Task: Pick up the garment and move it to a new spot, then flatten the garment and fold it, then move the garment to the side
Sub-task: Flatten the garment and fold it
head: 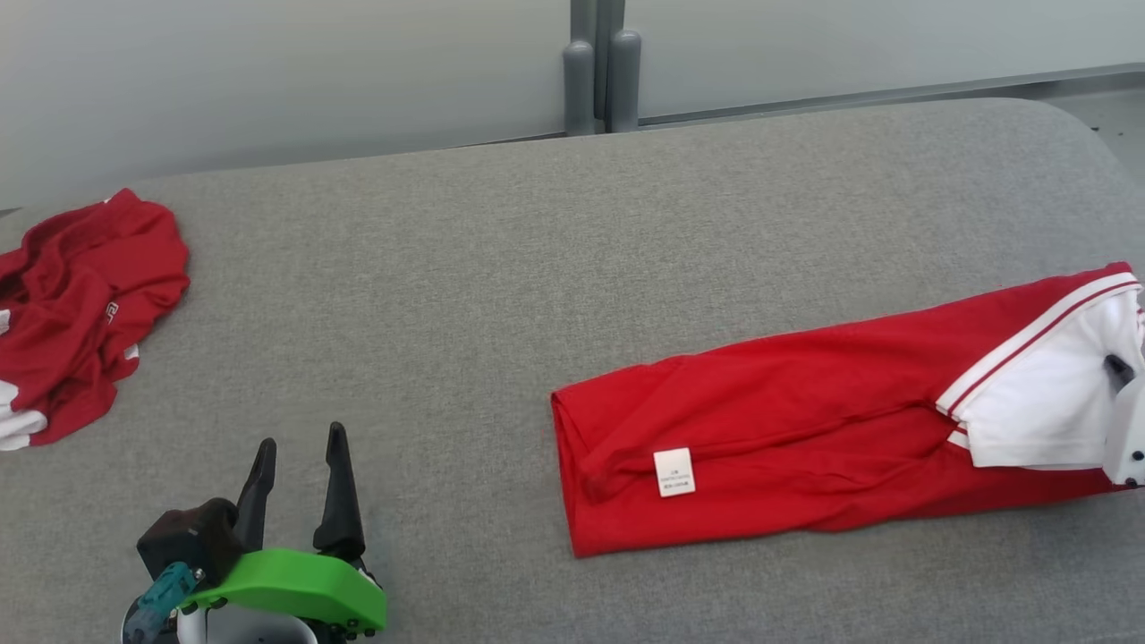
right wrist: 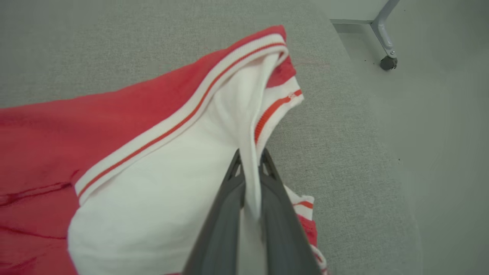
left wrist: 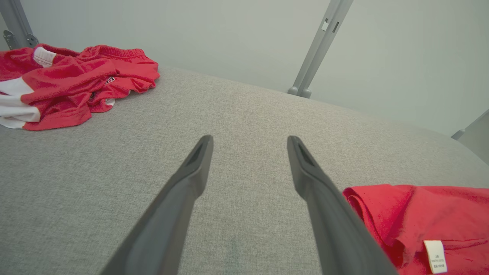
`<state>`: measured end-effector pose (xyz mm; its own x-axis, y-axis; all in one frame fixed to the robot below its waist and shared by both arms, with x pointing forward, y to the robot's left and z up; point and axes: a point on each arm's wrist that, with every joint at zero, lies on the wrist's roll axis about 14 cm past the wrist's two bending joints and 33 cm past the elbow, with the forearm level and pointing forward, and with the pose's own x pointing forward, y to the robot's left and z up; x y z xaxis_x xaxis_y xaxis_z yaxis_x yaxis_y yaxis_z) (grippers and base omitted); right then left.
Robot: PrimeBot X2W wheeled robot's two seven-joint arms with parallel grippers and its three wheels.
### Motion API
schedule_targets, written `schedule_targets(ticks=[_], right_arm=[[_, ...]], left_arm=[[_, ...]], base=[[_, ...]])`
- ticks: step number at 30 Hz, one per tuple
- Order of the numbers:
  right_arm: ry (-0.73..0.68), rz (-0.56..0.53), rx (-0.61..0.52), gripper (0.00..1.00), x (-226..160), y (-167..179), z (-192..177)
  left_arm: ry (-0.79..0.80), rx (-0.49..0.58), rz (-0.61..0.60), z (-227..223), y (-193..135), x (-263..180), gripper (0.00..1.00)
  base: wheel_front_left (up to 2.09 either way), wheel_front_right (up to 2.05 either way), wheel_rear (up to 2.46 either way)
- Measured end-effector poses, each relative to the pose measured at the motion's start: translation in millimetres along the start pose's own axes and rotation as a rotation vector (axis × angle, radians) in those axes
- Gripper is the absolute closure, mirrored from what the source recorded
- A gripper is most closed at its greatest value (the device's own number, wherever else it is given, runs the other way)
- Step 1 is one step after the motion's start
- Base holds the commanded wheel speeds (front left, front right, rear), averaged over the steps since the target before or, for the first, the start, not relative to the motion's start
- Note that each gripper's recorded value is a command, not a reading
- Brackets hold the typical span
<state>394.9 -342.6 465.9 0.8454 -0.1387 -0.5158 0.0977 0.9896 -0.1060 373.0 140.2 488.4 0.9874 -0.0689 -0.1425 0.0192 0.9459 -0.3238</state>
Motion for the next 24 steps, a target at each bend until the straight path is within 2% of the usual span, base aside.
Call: schedule_targets(ticks=[3, 9, 14, 24], right_arm=[[-0.009, -0.02, 0.042, 1.0, -4.1, -6.8, 0.8], [-0.061, 0.037, 0.082, 1.0, -10.3, 14.4, 14.5], [-0.108, 0.14, 0.108, 1.0, -23.3, 45.9, 30.9], [-0.186, 0.344, 0.038, 1.0, -62.5, 112.6, 58.5]], left_arm=[[0.012, 0.0, -0.021, -3.7, -7.0, 4.2, 0.0], [0.028, 0.004, -0.049, -8.8, -16.1, 10.8, 0.0], [0.029, 0.008, -0.063, -9.2, -20.8, 12.1, 0.0], [0.021, 0.005, -0.076, -7.1, -26.0, 9.5, 0.0]], base=[[0.0, 0.0, 0.0], [0.0, 0.0, 0.0], [0.0, 0.0, 0.0], [0.0, 0.0, 0.0]])
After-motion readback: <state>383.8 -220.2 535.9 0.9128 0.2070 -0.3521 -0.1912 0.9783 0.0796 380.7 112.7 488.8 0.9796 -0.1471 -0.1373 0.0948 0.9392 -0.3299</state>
